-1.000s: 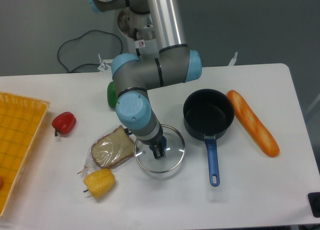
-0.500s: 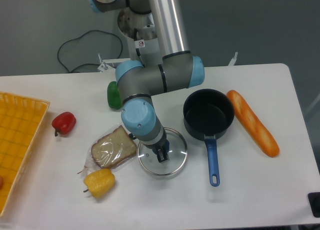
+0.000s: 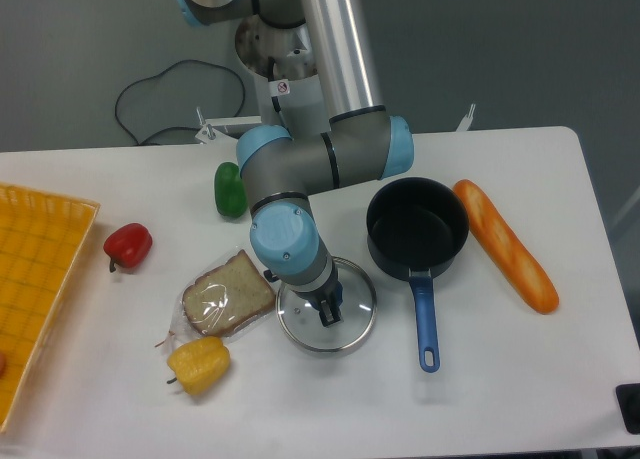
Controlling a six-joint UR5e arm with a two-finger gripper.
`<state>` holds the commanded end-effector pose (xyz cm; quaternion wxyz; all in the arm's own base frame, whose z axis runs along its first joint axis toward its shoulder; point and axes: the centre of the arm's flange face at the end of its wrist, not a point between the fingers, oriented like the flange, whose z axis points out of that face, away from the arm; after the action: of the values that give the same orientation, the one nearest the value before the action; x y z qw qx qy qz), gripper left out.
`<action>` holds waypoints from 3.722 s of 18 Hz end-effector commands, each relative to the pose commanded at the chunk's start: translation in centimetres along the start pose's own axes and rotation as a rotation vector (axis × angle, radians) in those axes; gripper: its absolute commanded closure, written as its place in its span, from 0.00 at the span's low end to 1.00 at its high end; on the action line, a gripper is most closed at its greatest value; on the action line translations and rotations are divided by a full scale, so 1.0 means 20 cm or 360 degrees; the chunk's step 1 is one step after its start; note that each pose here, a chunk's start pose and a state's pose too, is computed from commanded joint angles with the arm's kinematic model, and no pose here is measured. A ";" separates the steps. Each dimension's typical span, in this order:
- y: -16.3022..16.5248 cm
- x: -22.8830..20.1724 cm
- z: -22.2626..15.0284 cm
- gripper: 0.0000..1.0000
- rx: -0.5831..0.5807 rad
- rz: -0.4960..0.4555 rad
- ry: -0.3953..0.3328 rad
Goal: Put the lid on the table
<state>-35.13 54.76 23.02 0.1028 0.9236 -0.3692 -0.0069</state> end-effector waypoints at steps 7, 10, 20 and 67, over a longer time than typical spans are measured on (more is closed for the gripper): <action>0.06 -0.07 0.00 0.64 0.0008 -0.0025 -0.0015; 0.06 -0.08 0.01 0.64 0.0008 -0.0027 -0.0010; 0.05 -0.08 0.04 0.63 0.0005 -0.0029 0.0004; 0.02 -0.08 0.08 0.23 -0.0005 -0.0020 0.0022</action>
<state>-36.60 55.27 21.39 0.1067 0.9258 -0.3626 -0.0018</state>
